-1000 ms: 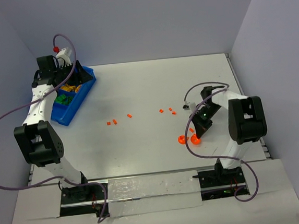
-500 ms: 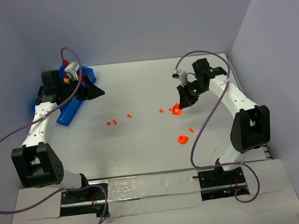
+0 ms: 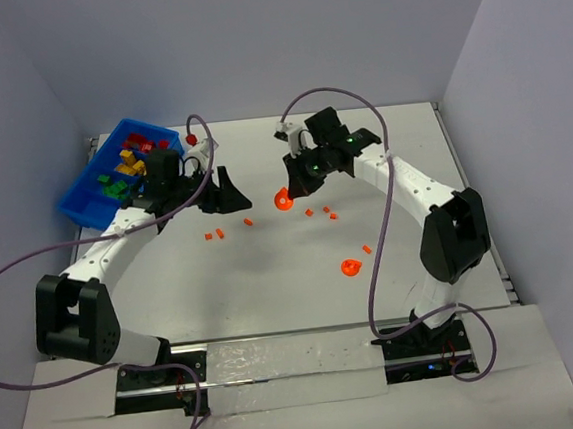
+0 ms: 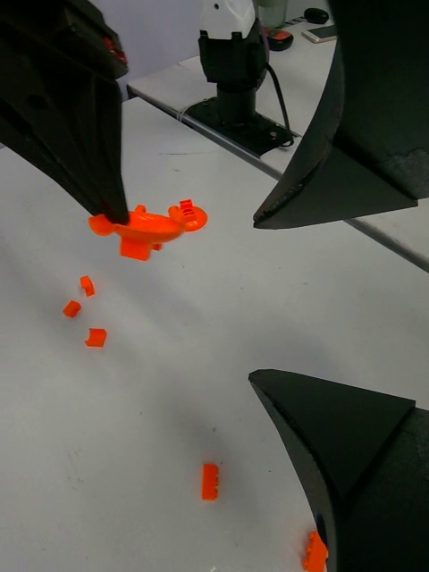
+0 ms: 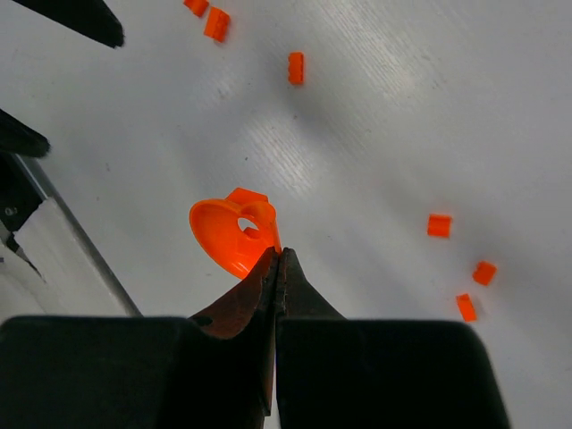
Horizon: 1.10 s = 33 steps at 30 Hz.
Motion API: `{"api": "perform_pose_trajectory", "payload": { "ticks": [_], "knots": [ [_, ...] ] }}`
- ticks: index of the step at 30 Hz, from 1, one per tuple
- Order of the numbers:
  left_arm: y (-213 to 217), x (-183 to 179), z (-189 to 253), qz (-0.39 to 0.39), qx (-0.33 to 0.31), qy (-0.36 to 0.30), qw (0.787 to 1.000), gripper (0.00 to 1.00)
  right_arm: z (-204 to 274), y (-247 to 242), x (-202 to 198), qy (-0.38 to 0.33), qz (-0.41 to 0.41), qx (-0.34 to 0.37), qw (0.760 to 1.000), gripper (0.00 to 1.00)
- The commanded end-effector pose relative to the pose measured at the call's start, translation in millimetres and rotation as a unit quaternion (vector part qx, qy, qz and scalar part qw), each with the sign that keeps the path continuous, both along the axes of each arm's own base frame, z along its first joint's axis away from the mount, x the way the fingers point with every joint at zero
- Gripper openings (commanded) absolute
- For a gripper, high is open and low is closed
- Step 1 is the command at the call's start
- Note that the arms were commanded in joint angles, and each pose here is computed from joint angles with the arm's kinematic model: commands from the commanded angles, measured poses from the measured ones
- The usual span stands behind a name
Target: Sort the legos into containers by color
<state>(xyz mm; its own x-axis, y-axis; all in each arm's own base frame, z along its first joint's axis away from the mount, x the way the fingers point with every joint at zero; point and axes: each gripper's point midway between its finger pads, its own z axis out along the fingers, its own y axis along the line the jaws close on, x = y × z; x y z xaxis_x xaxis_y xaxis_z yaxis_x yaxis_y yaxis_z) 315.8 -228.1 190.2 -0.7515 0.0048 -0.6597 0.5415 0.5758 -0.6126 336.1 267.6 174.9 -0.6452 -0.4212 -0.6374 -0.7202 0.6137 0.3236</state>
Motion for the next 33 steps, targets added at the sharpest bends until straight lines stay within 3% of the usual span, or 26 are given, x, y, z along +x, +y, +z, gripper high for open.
{"api": "perform_pose_trajectory", "payload": {
  "ticks": [1, 12, 16, 20, 26, 29, 31, 33],
  "knots": [
    [-12.4, 23.4, 15.7, 0.031, -0.003, -0.037, 0.999, 0.72, 16.5, 23.5, 12.2, -0.02, -0.025, 0.01, 0.999, 0.0],
    [-46.0, 18.8, 5.4, 0.001, 0.005, -0.048, 0.999, 0.65, 15.5, 43.5, 4.2, -0.007, -0.002, 0.015, 1.0, 0.0],
    [-49.4, 19.4, 1.2, 0.0, 0.012, -0.048, 0.999, 0.59, 13.8, 47.3, 2.2, -0.003, 0.004, 0.014, 1.0, 0.0],
    [-50.6, 22.5, -0.1, 0.004, 0.014, -0.046, 0.999, 0.44, 13.4, 50.6, -0.3, -0.002, 0.009, 0.014, 1.0, 0.0],
    [-50.7, 24.5, -4.8, 0.012, 0.015, -0.03, 0.999, 0.09, 9.6, 54.5, -5.9, 0.0, 0.017, 0.008, 1.0, 0.0],
    [-51.0, 22.7, -7.1, 0.012, 0.014, -0.023, 1.0, 0.0, 9.5, 55.6, -6.9, 0.001, 0.018, 0.008, 1.0, 0.01],
    [-49.0, 21.5, -9.7, 0.016, 0.016, -0.017, 1.0, 0.0, 10.6, 55.5, -7.1, -0.001, 0.018, 0.008, 1.0, 0.34],
    [-45.4, 21.2, -9.6, 0.019, 0.019, -0.019, 0.999, 0.0, 13.6, 54.5, -7.2, -0.004, 0.016, 0.009, 1.0, 0.55]
  ]
}}
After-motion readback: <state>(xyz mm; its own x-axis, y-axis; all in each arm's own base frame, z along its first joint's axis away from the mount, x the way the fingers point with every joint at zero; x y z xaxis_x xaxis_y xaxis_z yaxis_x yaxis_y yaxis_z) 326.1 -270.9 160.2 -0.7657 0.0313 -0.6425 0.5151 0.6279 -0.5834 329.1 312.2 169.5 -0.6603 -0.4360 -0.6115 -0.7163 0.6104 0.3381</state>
